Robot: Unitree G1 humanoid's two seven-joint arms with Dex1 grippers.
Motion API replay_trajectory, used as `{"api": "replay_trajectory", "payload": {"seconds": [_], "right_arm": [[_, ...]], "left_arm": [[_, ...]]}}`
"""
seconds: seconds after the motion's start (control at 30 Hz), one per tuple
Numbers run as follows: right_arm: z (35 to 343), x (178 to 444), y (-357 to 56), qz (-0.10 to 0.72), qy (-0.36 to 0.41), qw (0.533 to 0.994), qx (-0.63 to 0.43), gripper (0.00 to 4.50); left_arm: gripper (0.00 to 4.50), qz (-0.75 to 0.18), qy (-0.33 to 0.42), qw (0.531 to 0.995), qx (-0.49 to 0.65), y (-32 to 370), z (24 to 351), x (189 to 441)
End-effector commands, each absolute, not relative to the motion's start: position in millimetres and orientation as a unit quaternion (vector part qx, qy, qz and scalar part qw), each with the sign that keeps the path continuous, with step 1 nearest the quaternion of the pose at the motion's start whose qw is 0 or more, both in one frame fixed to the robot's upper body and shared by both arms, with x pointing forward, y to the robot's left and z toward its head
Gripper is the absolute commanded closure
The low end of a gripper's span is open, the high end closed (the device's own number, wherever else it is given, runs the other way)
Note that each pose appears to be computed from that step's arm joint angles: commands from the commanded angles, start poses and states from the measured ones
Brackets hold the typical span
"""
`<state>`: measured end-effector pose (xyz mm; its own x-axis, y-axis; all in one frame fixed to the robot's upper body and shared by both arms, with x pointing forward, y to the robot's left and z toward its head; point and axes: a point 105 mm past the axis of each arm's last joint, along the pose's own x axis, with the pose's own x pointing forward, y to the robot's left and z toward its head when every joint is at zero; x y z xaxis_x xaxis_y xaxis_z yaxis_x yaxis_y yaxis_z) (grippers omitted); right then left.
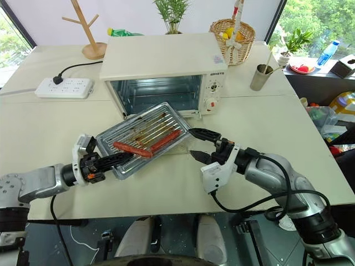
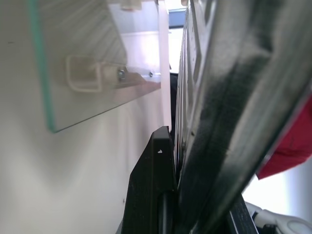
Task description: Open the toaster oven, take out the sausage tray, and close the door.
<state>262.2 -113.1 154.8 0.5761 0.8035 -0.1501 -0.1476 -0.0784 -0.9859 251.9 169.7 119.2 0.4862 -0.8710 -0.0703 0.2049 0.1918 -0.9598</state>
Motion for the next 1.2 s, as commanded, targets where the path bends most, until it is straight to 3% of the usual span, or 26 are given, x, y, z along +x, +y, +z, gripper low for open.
{"api": "replay_trajectory", "payload": {"seconds": [0.03,0.13,0.27,0.53,0.63,0.67,0.7,0.83,1.2], "right_arm": [[164,269,-131,0.35,-0.245,0.659,-0.619,0.47],[160,283,-151,0.321,-0.197,0.719,-0.583,0.47],[147,302,-172,0.294,-0.144,0.767,-0.552,0.47],[116,328,-186,0.284,-0.085,0.807,-0.512,0.47],[105,334,-185,0.296,-0.071,0.807,-0.506,1.35],[102,335,-182,0.303,-0.069,0.805,-0.506,2.01],[100,336,-181,0.307,-0.069,0.803,-0.507,2.26],[96,341,-176,0.319,-0.068,0.797,-0.509,4.08],[87,331,-139,0.385,-0.104,0.756,-0.519,4.08]], "left_arm": [[4.5,-0.397,0.267,0.716,-0.508,182,143,249],[4.5,-0.378,0.237,0.737,-0.507,198,148,239],[4.5,-0.353,0.197,0.764,-0.503,218,154,219],[4.5,-0.294,0.153,0.794,-0.51,239,151,170],[4.5,-0.269,0.146,0.796,-0.522,237,145,155],[4.5,-0.256,0.142,0.796,-0.529,237,142,152],[4.5,-0.246,0.139,0.797,-0.534,237,140,150],[4.5,-0.21,0.122,0.798,-0.551,241,134,141],[4.5,-0.139,0.081,0.81,-0.565,271,129,135]]}}
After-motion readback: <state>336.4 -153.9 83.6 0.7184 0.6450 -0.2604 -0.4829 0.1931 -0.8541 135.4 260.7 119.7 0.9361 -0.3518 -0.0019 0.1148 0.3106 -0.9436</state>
